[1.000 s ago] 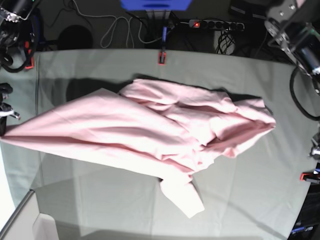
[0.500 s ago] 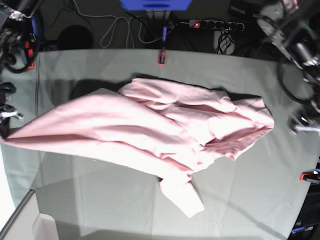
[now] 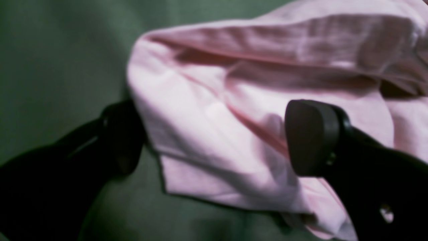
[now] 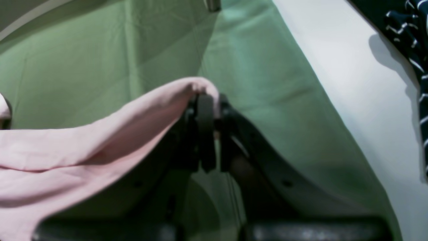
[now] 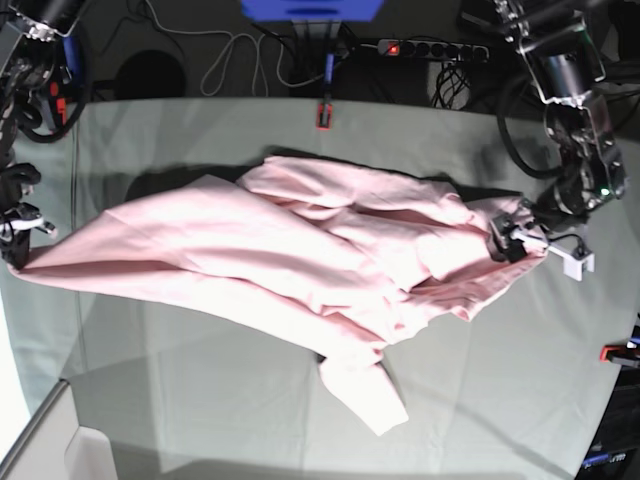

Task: Layout the t-shirt on the table in an organized manner, then fold the t-shirt properly
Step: 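Lift and stretch the t-shirt between both grippers, then lay it down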

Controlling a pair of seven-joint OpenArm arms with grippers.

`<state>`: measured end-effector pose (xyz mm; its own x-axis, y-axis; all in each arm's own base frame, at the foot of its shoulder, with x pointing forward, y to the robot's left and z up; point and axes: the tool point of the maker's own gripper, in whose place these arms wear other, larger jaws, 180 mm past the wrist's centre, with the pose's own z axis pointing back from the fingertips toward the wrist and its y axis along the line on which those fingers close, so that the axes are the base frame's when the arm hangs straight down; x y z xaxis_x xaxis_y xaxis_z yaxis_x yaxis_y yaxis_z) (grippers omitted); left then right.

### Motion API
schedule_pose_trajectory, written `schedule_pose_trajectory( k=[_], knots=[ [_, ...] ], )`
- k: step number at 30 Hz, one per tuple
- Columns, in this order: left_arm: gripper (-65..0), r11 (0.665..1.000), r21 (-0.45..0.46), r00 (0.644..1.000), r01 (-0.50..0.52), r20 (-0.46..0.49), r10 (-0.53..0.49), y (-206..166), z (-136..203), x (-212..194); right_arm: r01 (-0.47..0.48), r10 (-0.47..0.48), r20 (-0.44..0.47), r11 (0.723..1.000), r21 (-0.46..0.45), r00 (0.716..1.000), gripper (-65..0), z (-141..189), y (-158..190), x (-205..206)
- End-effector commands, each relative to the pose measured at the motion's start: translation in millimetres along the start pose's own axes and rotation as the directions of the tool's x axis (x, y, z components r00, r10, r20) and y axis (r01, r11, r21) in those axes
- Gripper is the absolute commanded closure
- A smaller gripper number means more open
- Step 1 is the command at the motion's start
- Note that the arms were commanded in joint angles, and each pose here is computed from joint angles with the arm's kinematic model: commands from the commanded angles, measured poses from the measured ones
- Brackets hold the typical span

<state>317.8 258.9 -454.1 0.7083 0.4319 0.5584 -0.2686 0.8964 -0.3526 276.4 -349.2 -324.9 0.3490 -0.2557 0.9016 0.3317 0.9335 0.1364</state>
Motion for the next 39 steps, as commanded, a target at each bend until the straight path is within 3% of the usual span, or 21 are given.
schedule_pose_trajectory(
  k=[1,7,9,11,14,16,17,20,24,27,30,34,39],
  knots=[
    [-63.7,1.0,-0.003,1.0,0.002,0.017,-0.002,-0.3,1.7,6.9,-0.012,0.012,0.061,1.0,0.005,0.998,0.0,0.8,-0.9,19.8],
    [-63.1,1.0,-0.007,0.999,0.011,0.034,-0.01,-0.2,0.8,11.1,-0.006,0.006,0.05,1.0,0.001,0.999,0.0,-1.0,-3.7,15.6],
    [-58.6,0.998,-0.039,0.999,0.039,0.036,-0.037,-6.5,0.8,11.5,-0.002,0.002,0.051,1.0,0.002,0.999,0.0,-2.8,-3.4,16.1],
    [-47.8,0.986,-0.124,0.993,0.113,0.052,-0.107,-25.8,0.5,16.1,0.003,-0.004,0.052,1.0,0.003,0.999,0.0,-4.7,-2.9,17.1],
    [-23.3,0.949,-0.238,0.978,0.207,0.063,-0.198,-49.0,-0.8,15.6,0.008,-0.008,0.045,1.0,0.0,0.999,0.0,-6.2,-4.4,14.5],
    [-4.0,0.951,-0.238,0.98,0.197,0.058,-0.189,-50.5,-5.2,19.9,0.008,-0.008,0.044,1.0,0.0,0.999,0.0,-6.4,-4.9,14.4],
    [0.0,0.958,-0.223,0.984,0.178,0.055,-0.17,-48.2,-7.3,23.1,0.002,-0.002,0.048,1.0,-0.001,0.999,0.0,-6.7,-5.9,16.8],
    [-1.8,0.977,-0.173,0.99,0.128,0.077,-0.116,-38.2,-7.2,40.5,-0.034,0.033,0.059,0.999,0.012,0.998,0.0,-7.7,-4.0,26.6],
    [-0.2,0.985,-0.114,0.977,0.131,0.186,-0.109,-21.1,13.0,91.0,-0.108,0.101,0.129,0.993,0.047,0.987,0.0,-8.7,10.9,61.3],
    [-0.2,0.984,-0.085,0.947,0.156,0.297,-0.124,-20.4,37.6,127.4,-0.168,0.147,0.206,0.982,0.089,0.967,0.0,-11.0,33.4,96.0],
    [-0.2,0.976,-0.043,0.894,0.214,0.412,-0.177,-27.4,71.9,165.9,-0.196,0.159,0.274,0.974,0.114,0.948,0.0,-15.9,50.2,127.2],
    [-0.2,0.961,-0.005,0.871,0.276,0.424,-0.247,-36.6,95.4,178.9,-0.206,0.163,0.282,0.97,0.131,0.945,0.0,-32.9,61.8,156.9],
    [-0.2,0.962,0.031,0.865,0.273,0.429,-0.259,-29.0,112.3,178.2,-0.12,0.075,0.264,0.98,0.159,0.962,0.0,-70.2,67.2,175.5]
  ],
)
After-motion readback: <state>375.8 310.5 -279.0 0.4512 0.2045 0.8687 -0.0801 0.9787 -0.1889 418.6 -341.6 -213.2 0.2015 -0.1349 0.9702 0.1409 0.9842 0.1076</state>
